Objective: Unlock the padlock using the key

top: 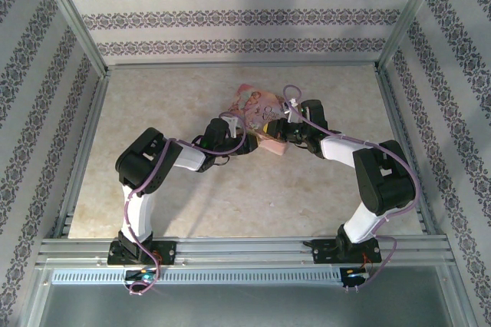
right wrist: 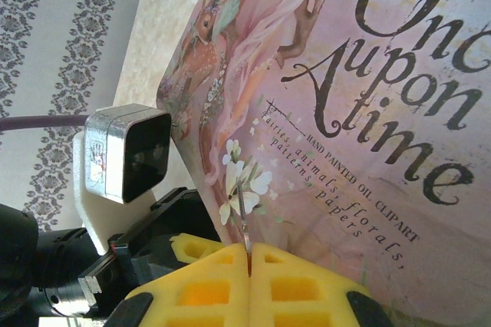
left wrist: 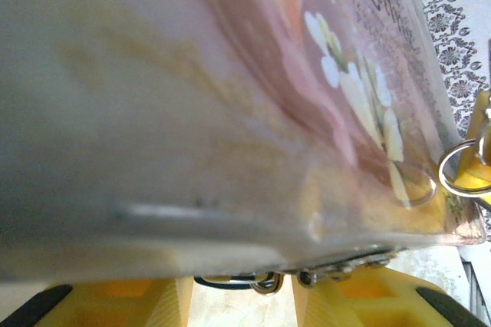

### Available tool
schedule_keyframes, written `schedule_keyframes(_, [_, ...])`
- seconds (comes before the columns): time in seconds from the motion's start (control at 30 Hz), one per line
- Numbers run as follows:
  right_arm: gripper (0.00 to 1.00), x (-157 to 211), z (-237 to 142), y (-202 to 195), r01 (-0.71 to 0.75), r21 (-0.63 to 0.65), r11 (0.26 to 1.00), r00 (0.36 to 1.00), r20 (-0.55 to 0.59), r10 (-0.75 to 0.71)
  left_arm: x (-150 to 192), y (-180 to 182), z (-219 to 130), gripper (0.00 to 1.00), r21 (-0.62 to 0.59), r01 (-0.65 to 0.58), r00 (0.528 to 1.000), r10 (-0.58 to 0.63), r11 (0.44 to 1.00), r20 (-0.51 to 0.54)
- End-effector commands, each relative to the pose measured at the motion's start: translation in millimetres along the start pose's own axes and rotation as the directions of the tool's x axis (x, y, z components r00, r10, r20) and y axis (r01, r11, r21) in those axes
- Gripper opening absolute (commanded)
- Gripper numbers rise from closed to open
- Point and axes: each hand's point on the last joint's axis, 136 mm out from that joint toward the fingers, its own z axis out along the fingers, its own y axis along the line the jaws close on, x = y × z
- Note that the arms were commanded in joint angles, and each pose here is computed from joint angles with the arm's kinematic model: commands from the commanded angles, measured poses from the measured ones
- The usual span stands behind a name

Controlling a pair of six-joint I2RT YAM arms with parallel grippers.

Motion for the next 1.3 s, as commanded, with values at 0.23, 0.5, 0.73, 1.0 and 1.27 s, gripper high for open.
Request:
schedule_keyframes(0.23, [0.0,27,8,-23,-0.065,0.057,0.996,0.996,-0.064,0.069,-6,-15,15,0.35,0.053,0.042,0.998,-0.045,0.998,0.042])
schedule_keyframes(0.5, [0.0,29,9,-25,-0.073,0.064,0.995,0.995,-0.067,0.077,-4,-13,19,0.35,0.052,0.093,0.994,-0.095,0.994,0.05])
schedule_keyframes(0.73, [0.0,29,9,-25,-0.073,0.065,0.995,0.995,-0.067,0.077,-4,-11,19,0.35,0.038,0.095,0.994,-0.097,0.995,0.055])
schedule_keyframes(1.0, [0.0,28,8,-23,-0.072,0.06,0.996,0.995,-0.067,0.076,-6,-12,18,0.32,0.036,0.094,0.994,-0.096,0.995,0.059])
schedule_keyframes(1.27, [0.0,30,8,-24,-0.075,0.062,0.995,0.995,-0.067,0.08,-14,-14,20,0.4,0.047,0.157,0.983,-0.161,0.986,0.091])
